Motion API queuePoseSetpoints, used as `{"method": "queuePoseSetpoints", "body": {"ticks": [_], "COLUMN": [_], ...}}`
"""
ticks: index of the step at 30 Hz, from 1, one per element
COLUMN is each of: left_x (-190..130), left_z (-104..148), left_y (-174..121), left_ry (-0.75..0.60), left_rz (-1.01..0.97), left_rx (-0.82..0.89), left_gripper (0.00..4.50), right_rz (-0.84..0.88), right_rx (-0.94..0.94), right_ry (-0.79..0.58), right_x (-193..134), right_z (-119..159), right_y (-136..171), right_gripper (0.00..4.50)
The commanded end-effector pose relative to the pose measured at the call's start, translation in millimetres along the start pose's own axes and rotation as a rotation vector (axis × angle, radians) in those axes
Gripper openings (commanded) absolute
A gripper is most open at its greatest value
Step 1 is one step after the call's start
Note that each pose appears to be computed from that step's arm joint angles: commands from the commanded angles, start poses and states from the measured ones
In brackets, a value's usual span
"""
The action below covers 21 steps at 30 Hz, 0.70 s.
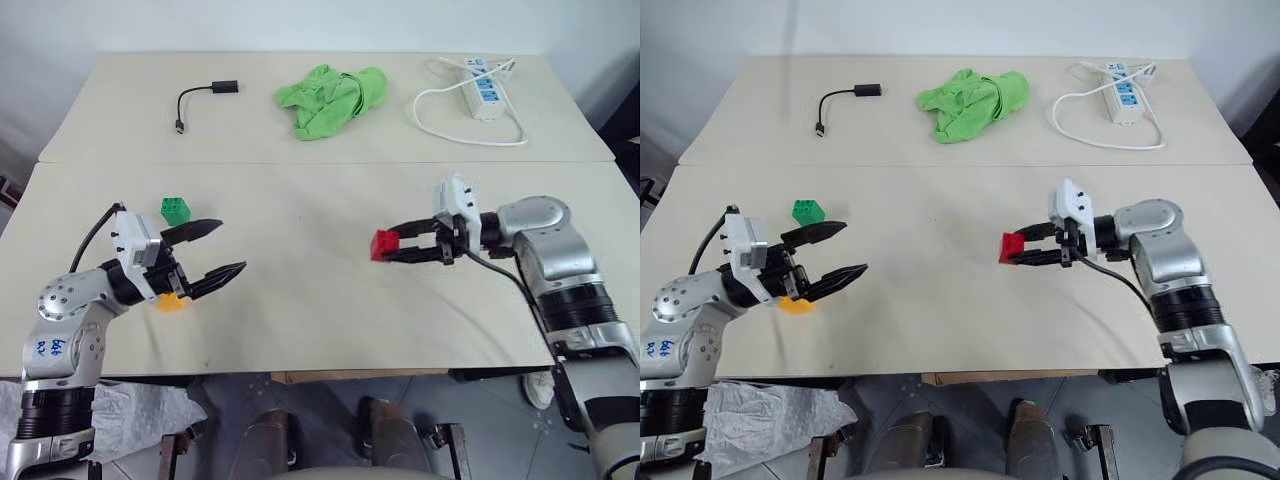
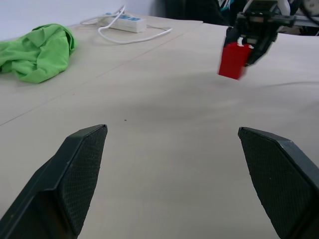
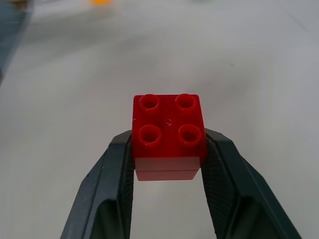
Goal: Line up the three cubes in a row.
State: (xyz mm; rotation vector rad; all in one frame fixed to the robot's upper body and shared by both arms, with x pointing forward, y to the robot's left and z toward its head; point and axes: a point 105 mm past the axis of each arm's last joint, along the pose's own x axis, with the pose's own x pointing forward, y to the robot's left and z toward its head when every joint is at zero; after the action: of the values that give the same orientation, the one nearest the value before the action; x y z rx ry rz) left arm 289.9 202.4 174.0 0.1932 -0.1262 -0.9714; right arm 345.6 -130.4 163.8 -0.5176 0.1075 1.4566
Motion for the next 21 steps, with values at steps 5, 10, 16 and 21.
{"method": "queuePoseSetpoints", "body": {"ticks": [5, 10, 16, 21], "left_x": [-7, -12, -27, -69], "left_z": [14, 9, 5, 12], "left_y": [-8, -15, -7, 10], "left_ry": [-0.022, 0.026, 0.079, 0.076], "left_rz": [-0.018, -0.083, -0.032, 0.164], "left_rx": [0.029, 0.017, 0.071, 0.093], "left_gripper": [4.50, 4.50, 4.50, 4.50], "right_rz": [0.045, 0.042, -0.007, -0.004], "right_rx": [-0.050, -0.044, -0.127, -0.173], "right_ry": [0.039, 0.052, -0.081, -0.269], "right_x": [2, 4, -9, -26], "right_z": [-18, -26, -1, 20], "right_y": [-6, -8, -13, 12], "right_gripper": [1.47, 2.46, 4.45, 4.48]}}
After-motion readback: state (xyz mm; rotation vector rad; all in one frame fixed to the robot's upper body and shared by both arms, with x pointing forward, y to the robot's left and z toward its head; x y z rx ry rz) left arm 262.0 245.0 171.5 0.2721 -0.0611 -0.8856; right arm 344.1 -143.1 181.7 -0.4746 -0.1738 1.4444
